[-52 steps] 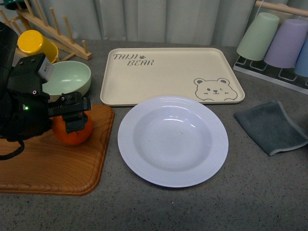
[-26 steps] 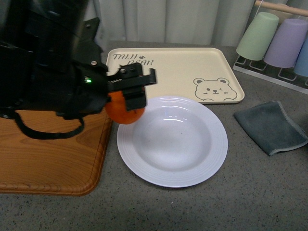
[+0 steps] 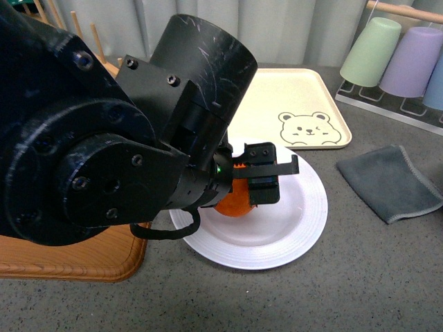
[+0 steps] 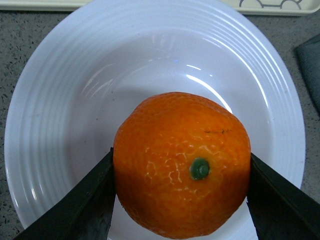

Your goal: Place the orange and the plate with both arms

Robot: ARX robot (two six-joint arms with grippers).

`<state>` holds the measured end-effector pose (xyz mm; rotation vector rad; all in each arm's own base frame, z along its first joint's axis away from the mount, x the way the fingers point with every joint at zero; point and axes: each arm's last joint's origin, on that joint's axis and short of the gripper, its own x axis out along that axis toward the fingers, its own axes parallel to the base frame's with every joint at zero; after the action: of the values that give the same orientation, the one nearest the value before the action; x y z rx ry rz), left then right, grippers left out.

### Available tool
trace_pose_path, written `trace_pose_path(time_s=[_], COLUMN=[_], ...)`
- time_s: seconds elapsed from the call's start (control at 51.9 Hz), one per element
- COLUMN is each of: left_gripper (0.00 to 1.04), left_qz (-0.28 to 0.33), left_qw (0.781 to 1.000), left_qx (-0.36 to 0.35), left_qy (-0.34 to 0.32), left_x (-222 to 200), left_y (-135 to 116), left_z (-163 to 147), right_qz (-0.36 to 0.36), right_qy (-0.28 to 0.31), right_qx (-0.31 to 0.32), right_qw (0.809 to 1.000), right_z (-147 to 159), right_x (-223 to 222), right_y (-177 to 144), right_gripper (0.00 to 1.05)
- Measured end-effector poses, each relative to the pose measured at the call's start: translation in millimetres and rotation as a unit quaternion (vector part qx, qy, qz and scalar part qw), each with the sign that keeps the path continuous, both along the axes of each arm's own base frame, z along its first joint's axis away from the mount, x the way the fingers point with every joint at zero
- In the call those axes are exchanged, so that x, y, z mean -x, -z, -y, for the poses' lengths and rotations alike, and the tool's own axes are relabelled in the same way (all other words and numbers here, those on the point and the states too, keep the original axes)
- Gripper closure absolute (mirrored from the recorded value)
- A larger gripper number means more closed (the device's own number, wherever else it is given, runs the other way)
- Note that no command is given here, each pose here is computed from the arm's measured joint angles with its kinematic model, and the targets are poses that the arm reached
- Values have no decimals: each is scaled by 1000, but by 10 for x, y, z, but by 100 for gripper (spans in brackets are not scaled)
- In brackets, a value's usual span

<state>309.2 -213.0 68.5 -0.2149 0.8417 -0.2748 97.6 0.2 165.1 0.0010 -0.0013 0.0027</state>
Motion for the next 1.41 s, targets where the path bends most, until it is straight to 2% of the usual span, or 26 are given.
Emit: trace_pose_path(time_s=[0.27,0.463,0.598,0.675,0.81,0.964,1.118,1.408], left_gripper=[39,5,7,6,6,6,6,6], left_qz=[-7,-12,-1,26,72,99,102,101], left_qw=[1000,1000,1000,999,993,985,976,976], left_qx=[-3,-6,0,6,13,16,0,2], left_qy=[-2,-16,-25,-47,-96,-143,-195,-192], left_x=[-23,-26,-41,-59,-32,152,429,436], left_y=[60,67,-30,-227,-582,-836,-884,-884], left_z=[41,35,13,-64,-286,-641,-1028,-1031], right_qz=[0,0,0,0,0,0,0,0], right_qy=[0,0,0,0,0,0,0,0], right_qx=[0,0,0,0,0,0,0,0], right_qw=[1000,1000,1000,1000,1000,1000,1000,1000], right_z=[0,0,0,0,0,0,0,0], right_x=[0,0,0,0,0,0,0,0], right_y=[0,0,0,0,0,0,0,0], right_gripper=[9,9,9,9,9,9,9,9])
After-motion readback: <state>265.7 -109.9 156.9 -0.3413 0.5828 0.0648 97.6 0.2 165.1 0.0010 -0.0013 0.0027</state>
